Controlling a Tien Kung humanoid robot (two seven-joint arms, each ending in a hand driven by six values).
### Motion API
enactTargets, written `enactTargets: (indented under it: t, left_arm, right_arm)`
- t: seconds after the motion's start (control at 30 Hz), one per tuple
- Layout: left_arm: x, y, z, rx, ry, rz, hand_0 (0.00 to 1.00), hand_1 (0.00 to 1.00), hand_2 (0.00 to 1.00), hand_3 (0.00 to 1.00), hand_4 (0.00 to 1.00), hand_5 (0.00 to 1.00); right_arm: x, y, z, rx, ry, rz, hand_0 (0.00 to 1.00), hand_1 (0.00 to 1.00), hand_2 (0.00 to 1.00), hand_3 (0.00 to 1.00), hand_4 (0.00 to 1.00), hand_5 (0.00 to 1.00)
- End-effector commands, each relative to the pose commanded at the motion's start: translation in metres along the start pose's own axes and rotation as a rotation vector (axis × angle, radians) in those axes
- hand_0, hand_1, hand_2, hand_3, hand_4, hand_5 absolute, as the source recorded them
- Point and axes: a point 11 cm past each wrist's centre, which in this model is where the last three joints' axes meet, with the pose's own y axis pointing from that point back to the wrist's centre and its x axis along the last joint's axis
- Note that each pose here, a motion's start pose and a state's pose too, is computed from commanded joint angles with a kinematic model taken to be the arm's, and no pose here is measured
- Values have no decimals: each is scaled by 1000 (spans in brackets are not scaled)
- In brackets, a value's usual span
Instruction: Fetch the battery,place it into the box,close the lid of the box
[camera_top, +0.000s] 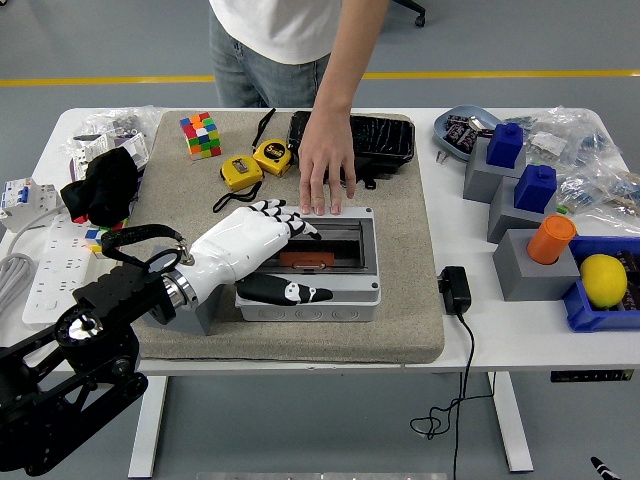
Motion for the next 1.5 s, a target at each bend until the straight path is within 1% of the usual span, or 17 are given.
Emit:
enactTargets:
  t: [0.1,0.23,0.27,0.4,0.57,0.67,0.77,0.83,0.87,1.03,1.07,1.17,1.23,1.33,1.43,1.47,1.5]
  left_arm:
    - [25,1,-2,-7,143,79,868,842,778,737,998,998]
    - [51,4,-13,17,359,135,868,842,778,737,998,998]
    - [56,5,-18,23,406,144,795,803,760,732,998,970]
    - [75,17,-51,60,606,233,795,803,760,732,998,970]
    - [97,43,-93,80,829,400,793,809,771,740,998,956]
    - [100,59,-117,97,964,500,803,855,822,787,998,951]
    - [99,75,-139,109,1106,613,803,855,822,787,998,951]
    - [95,88,-153,126,1204,690,803,855,822,787,998,951]
    - [92,93,-158,130,1245,715,943,984,970,966,998,953]
    - [69,113,-179,178,1455,801,943,984,970,966,998,953]
    - [65,116,-183,209,1445,808,998,998,998,998,998,978]
    - [56,122,-189,301,1370,804,998,998,998,998,998,978]
    - [50,121,-184,359,1307,763,998,998,998,998,998,978]
    - [42,118,-177,403,1214,687,967,986,971,961,998,998]
    - [37,118,-177,451,1101,657,967,986,971,961,998,998]
    - [37,118,-177,462,1064,654,901,903,882,894,998,998]
    - [37,118,-177,473,1021,648,901,903,882,894,998,998]
  right_arm:
    - [-1,0,1,-2,1,-1,802,793,767,770,998,998]
    - [-3,1,2,-5,2,-5,802,793,767,770,998,998]
    - [-3,1,2,-5,3,-7,802,793,767,770,998,998]
    - [-4,1,1,-7,7,-11,802,793,767,770,998,998]
    - [-3,1,3,-10,10,-7,803,793,767,769,998,998]
    - [-2,1,3,-12,10,-3,803,793,767,770,998,998]
    - [0,0,3,-10,9,0,803,793,767,770,998,998]
    - [1,0,3,-10,7,2,803,793,767,770,998,998]
    - [1,0,3,-10,7,2,803,793,766,770,998,998]
    - [-2,1,5,-14,7,1,803,793,766,770,998,998]
    - [-2,1,5,-14,6,1,802,794,767,770,998,998]
    - [0,1,5,-13,5,5,802,794,767,770,998,998]
    - [1,1,6,-16,3,9,802,794,767,770,998,998]
    - [1,1,11,-25,6,9,803,794,767,770,998,998]
    - [-1,2,14,-29,10,7,803,794,767,770,998,998]
    - [-1,2,14,-30,12,8,803,794,767,775,998,998]
    - [-1,2,15,-31,12,9,803,794,767,775,998,998]
